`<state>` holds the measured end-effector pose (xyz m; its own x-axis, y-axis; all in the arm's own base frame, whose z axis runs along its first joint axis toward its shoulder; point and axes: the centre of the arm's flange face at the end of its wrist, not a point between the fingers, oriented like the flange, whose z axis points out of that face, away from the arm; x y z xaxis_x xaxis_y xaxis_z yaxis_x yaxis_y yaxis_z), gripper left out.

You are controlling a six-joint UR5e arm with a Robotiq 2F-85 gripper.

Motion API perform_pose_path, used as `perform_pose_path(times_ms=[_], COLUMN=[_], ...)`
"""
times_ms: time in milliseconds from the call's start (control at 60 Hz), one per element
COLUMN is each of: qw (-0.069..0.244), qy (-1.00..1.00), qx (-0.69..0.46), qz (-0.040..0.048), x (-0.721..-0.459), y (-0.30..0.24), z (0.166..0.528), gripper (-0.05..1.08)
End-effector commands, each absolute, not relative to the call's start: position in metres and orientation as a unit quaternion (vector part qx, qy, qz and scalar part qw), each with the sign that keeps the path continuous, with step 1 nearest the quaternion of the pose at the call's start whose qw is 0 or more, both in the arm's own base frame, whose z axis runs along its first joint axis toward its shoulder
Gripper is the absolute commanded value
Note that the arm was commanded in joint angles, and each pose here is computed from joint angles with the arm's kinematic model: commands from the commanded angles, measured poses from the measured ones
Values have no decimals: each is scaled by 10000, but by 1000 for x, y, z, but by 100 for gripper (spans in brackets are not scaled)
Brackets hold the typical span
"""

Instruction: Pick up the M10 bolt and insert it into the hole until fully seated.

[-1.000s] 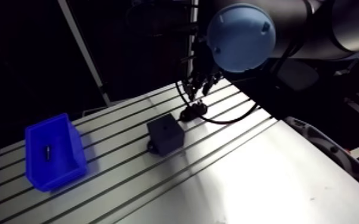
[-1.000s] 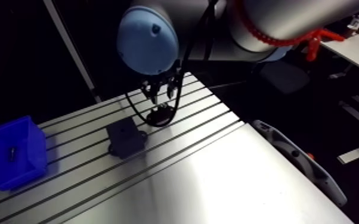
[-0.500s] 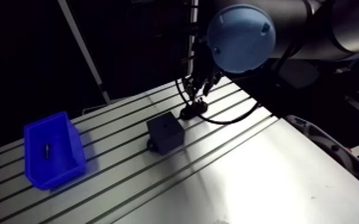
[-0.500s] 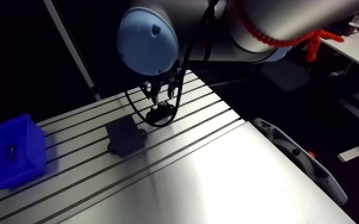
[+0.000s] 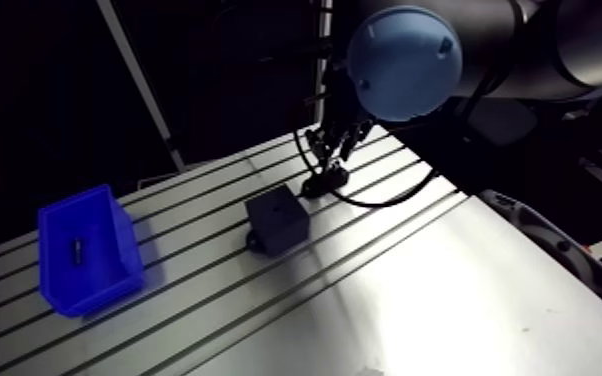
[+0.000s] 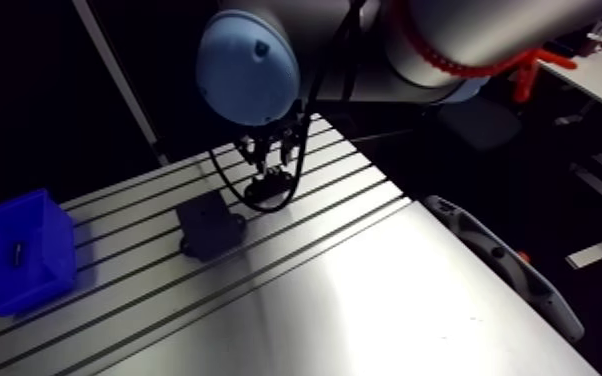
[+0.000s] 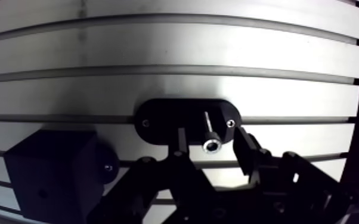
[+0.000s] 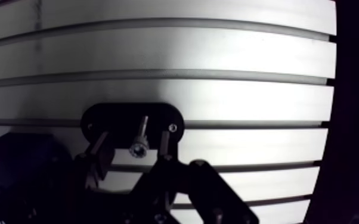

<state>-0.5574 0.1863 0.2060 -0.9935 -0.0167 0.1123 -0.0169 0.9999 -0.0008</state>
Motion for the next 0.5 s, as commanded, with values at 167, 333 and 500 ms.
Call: perform_pose_path(times_ms=[167, 333, 500], qw=[557, 512, 459], qy=[-9984, -9987, -9989], qx=[87, 77, 72], qz=[-4, -35, -98], x=[-558, -557, -556], y=[187, 188, 190], z=[207, 203, 202], gripper=[50, 50, 50])
